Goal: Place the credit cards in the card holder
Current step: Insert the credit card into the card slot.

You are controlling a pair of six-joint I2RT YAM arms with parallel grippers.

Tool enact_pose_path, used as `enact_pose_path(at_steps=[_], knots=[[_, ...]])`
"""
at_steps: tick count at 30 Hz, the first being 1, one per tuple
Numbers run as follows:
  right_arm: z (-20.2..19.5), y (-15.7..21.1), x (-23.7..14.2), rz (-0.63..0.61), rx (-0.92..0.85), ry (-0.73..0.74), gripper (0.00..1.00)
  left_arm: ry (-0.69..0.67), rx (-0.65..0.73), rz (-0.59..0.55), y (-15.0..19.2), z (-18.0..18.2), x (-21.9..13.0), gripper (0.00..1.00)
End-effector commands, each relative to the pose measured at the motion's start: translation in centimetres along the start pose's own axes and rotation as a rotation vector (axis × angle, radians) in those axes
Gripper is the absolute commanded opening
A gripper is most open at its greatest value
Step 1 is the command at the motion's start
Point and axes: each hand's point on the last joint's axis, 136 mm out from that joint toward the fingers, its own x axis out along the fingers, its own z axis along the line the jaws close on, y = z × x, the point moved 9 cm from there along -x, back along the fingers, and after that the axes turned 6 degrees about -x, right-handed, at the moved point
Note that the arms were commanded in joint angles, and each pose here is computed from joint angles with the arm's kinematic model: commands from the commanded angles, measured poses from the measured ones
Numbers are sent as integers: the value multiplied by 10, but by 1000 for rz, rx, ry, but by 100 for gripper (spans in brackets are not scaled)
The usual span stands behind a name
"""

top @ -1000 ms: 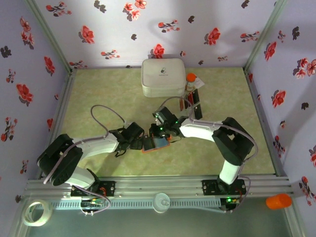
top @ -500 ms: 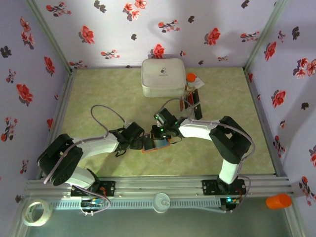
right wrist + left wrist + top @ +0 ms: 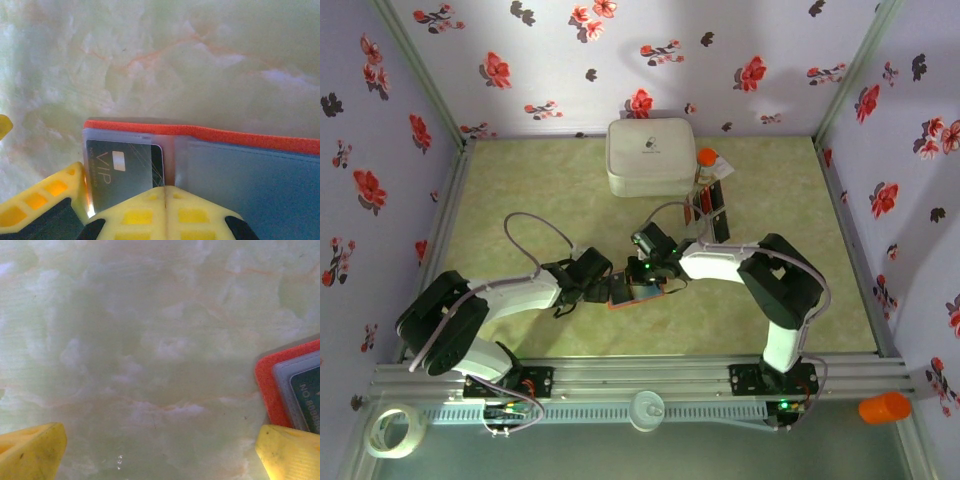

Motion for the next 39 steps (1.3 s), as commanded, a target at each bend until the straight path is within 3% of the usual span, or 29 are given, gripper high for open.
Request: enact_pose_path(at_steps=[1,10,29,39], knots=[[-1,11,11,32,16,11,0,-15,14,20,6,2,11,100],[7,13,13,39,17,-13,0,-13,10,21,7,2,11,100],[9,-7,-35,-69,-1,12,7,-10,11,20,8,3,11,100],[0,0,-16,-38,29,7,6,-6,15,17,7,2,10,100]])
